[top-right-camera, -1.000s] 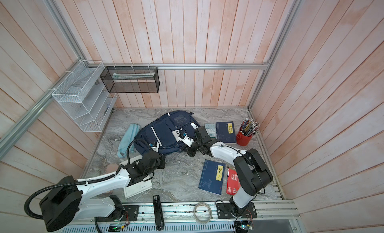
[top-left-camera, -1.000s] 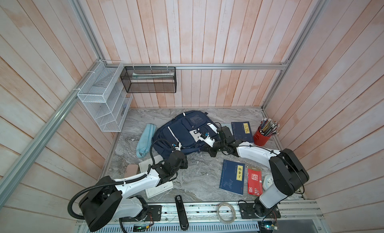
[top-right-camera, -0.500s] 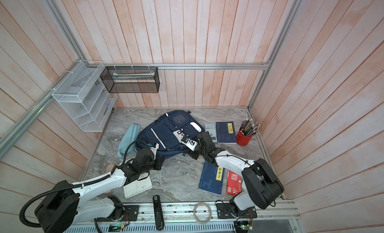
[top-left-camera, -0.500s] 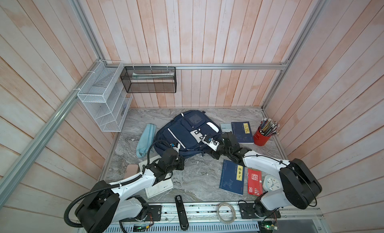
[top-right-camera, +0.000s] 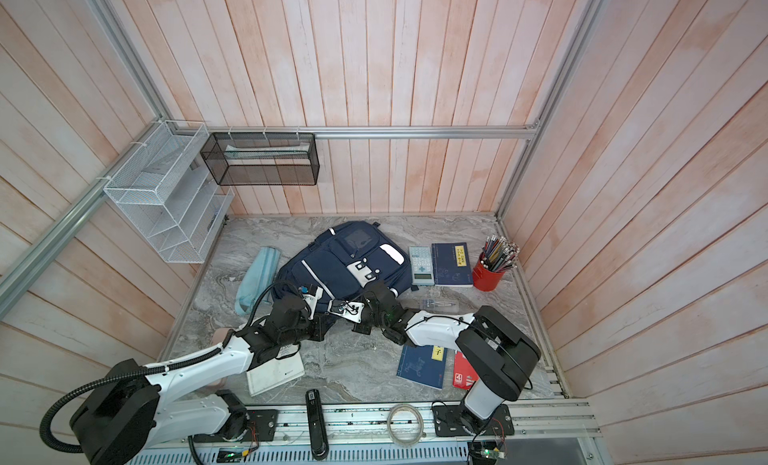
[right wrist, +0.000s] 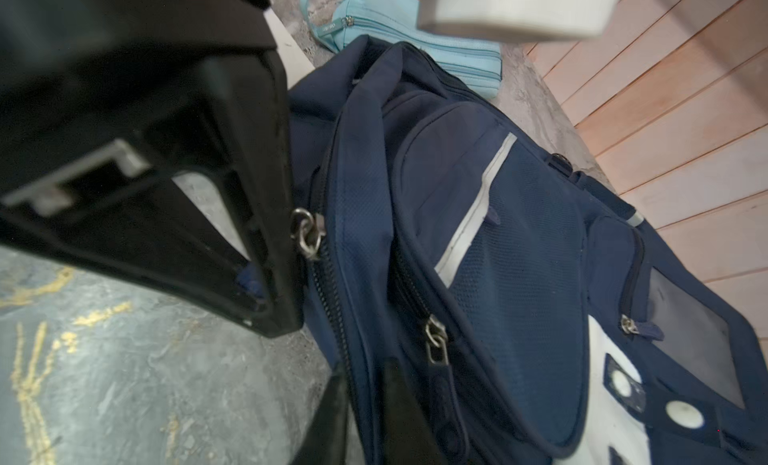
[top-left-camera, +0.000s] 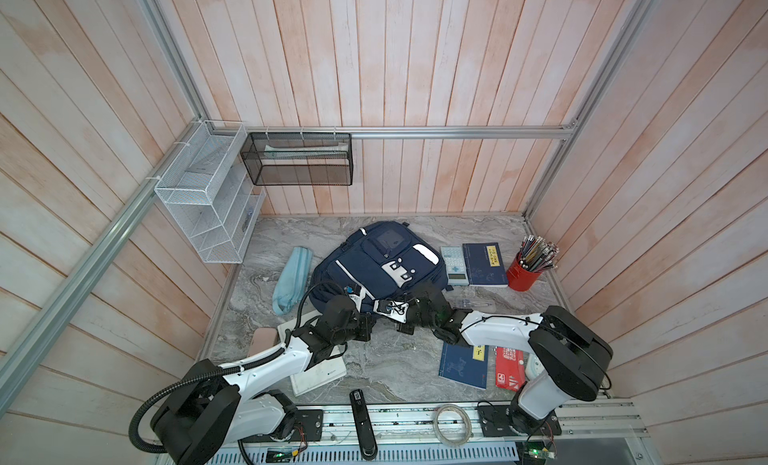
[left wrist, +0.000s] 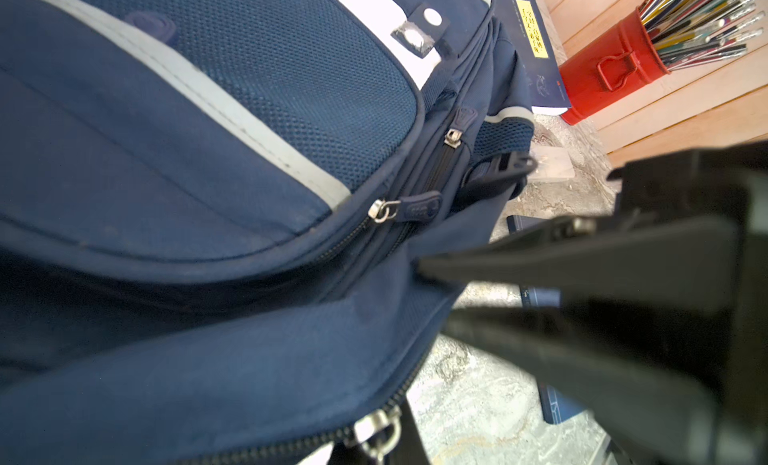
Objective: Pack the student bag
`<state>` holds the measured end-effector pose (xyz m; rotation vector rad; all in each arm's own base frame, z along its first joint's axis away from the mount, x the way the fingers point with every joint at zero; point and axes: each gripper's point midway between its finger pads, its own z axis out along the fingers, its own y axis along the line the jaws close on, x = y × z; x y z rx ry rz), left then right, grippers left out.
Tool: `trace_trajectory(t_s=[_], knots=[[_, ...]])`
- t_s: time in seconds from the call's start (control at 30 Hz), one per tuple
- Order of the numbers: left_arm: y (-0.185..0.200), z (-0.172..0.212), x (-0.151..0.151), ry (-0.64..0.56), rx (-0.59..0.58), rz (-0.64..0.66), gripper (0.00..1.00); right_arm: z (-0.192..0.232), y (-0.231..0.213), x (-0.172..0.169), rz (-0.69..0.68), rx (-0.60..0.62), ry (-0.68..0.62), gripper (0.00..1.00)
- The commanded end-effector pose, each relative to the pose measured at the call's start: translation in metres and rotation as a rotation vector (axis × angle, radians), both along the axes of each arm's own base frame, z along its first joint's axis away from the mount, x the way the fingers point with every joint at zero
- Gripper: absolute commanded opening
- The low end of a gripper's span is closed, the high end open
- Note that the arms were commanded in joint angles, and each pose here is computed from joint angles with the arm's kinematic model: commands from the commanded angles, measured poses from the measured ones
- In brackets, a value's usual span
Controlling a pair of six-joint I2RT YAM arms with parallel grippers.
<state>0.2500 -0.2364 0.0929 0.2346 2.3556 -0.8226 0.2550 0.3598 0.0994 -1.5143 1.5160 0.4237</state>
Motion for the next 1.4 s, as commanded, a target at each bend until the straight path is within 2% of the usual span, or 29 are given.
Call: trace_trajectory(t_s=[0.0,0.23,0.33,0.47,0.53,0.67,0.8,0.9,0.93,1.0,1.07,1.1,1.23,1.37], knots=[[0.0,0.009,0.003,-0.031,-0.024,0.018,0.0,0.005,-0.002,0.007,-0.035,-0.02,-0.036,0.0],[0.047,0.0,0.027,0.032,0.017,0.185,0.0,-0.003,-0.03,-0.005,-0.034,-0.09,-0.097,0.0],[0.065,0.006,0.037,0.031,0.03,0.234,0.0,0.006,-0.039,-0.005,-0.065,-0.047,-0.148,0.0],[0.105,0.015,0.06,0.015,0.032,0.329,0.0,0.014,-0.044,-0.013,0.0,0.005,-0.161,0.0],[0.121,0.028,0.066,0.008,0.054,0.371,0.0,0.012,-0.054,-0.007,-0.014,0.012,-0.165,0.0],[0.116,0.053,0.058,-0.027,0.011,0.339,0.0,0.012,-0.069,0.015,-0.078,-0.003,-0.174,0.0],[0.1,0.046,0.037,0.012,-0.03,0.28,0.0,0.007,-0.085,0.046,-0.179,-0.06,-0.171,0.0],[0.081,0.035,0.019,0.057,-0.065,0.231,0.0,0.008,-0.094,0.062,-0.246,-0.056,-0.158,0.0],[0.069,0.033,0.011,0.075,-0.087,0.198,0.0,0.009,-0.095,0.064,-0.26,-0.05,-0.151,0.03],[0.045,0.032,-0.003,0.091,-0.106,0.147,0.0,0.015,-0.09,0.059,-0.244,-0.018,-0.11,0.14],[0.023,0.036,-0.013,0.087,-0.115,0.108,0.0,0.028,-0.082,0.049,-0.219,0.046,-0.057,0.33],[0.015,0.038,-0.015,0.084,-0.126,0.088,0.0,0.033,-0.078,0.044,-0.208,0.068,-0.035,0.39],[-0.003,0.037,-0.01,0.078,-0.134,0.05,0.0,0.05,-0.055,0.007,-0.097,0.1,-0.006,0.51],[-0.021,0.04,-0.009,0.087,-0.161,0.003,0.0,0.046,-0.034,-0.028,0.041,0.076,-0.047,0.56]])
